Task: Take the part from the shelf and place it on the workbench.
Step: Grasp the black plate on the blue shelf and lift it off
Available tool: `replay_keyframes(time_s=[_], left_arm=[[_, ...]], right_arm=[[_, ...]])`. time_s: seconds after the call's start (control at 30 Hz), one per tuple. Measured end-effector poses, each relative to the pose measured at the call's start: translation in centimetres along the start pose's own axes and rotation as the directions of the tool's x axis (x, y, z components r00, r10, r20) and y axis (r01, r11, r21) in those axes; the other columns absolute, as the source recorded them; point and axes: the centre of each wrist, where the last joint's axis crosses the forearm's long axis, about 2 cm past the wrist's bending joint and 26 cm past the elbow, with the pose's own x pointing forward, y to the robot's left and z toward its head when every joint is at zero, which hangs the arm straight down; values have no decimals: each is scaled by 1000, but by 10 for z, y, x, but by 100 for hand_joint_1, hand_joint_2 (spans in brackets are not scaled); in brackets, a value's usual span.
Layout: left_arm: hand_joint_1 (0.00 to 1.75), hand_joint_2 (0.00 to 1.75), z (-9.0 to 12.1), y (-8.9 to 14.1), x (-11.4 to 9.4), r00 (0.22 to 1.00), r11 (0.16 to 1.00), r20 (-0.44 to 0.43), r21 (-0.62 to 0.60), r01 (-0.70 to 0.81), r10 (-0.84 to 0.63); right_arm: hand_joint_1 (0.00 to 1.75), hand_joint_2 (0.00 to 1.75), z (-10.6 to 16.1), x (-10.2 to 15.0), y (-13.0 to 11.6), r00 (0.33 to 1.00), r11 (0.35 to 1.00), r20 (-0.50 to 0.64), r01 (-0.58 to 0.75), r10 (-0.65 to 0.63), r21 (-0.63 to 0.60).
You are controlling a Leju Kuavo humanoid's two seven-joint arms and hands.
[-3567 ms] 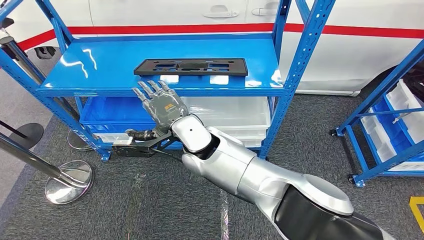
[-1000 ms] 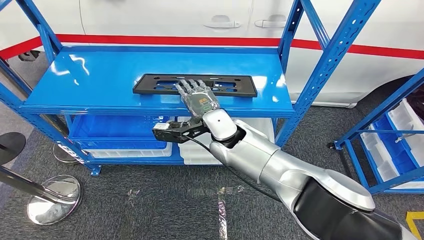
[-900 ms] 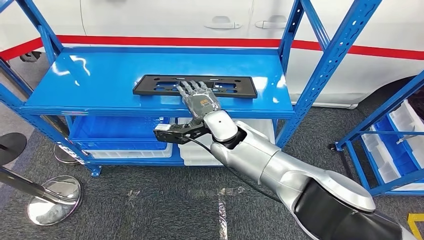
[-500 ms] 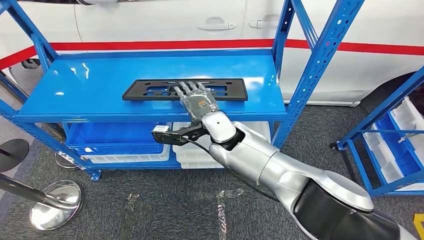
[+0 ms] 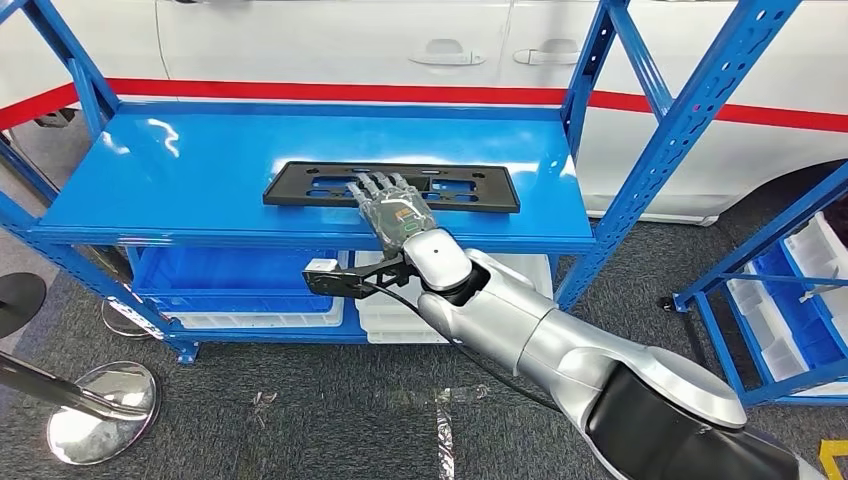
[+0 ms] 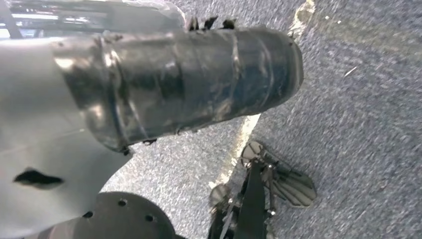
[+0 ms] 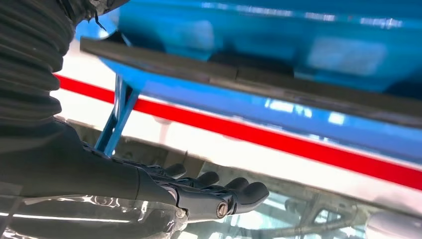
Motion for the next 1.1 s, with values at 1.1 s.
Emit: replay_keyframes(time_s=[1.1], left_arm=[[0, 0, 0, 0, 0, 1000, 1000, -12, 13, -12, 13]], right_arm=[[0, 175, 1, 1, 13, 1000, 999, 11, 21, -21, 38]])
